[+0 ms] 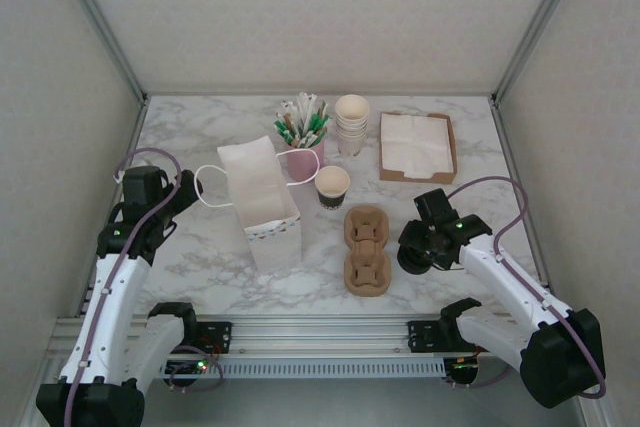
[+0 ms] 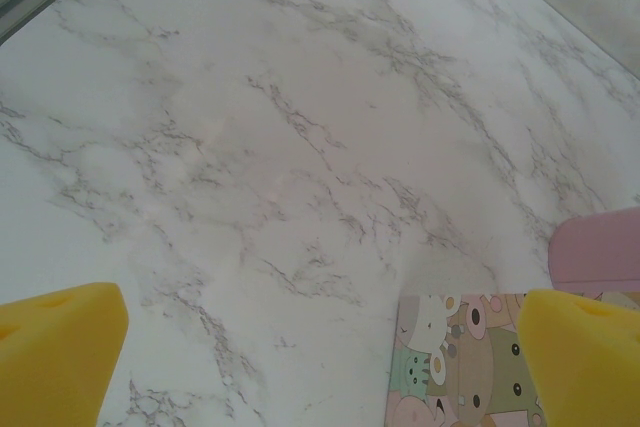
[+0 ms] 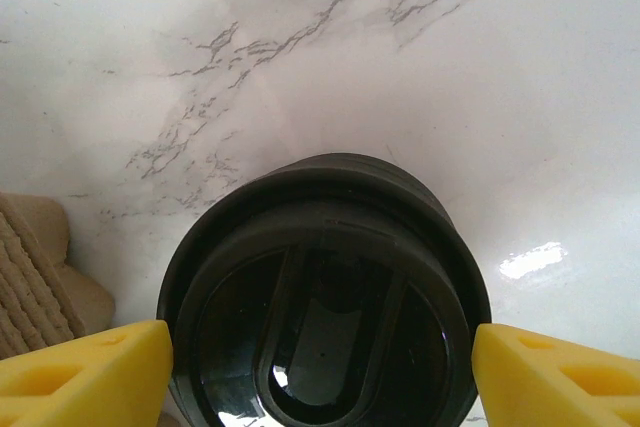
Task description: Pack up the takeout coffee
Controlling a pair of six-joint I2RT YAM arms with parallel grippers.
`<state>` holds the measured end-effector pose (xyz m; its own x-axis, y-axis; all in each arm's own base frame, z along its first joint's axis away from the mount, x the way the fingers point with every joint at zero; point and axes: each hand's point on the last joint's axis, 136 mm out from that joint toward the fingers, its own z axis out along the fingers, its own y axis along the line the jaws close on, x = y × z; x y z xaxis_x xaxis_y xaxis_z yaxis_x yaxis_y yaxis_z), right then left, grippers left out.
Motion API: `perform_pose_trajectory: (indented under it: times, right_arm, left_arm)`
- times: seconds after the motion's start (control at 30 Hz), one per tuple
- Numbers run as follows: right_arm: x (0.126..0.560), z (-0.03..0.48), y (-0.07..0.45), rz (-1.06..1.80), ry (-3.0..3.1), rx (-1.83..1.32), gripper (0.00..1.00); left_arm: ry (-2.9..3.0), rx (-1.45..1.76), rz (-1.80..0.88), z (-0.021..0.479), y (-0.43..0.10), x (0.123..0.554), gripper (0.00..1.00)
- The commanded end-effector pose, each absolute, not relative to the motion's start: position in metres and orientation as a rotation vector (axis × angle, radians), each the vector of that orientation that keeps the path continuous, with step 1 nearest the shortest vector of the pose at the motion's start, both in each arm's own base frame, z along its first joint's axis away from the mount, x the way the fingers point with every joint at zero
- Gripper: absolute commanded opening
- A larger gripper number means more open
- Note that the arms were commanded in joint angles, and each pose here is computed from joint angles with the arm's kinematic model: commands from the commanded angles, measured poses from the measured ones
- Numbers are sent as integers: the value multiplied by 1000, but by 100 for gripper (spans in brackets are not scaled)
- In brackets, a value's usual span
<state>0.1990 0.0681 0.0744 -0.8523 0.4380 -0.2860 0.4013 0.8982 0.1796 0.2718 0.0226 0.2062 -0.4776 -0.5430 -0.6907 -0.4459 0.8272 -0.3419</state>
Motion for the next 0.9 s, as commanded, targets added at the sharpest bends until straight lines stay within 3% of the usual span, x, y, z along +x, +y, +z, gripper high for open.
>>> perform_pose_trajectory:
  times: [0.0, 0.47, 0.87]
  right_arm:
    - [198, 68, 66, 150, 2748, 620, 80]
    - [196, 60, 65, 130, 2769, 610, 82]
    - [199, 74, 65, 143, 2747, 598, 75]
  left_arm:
    - [2163, -723, -115, 201, 27, 268, 100]
    - [2163, -722, -117, 201, 26, 268, 100]
    - [2160, -723, -117, 201, 26, 268, 100]
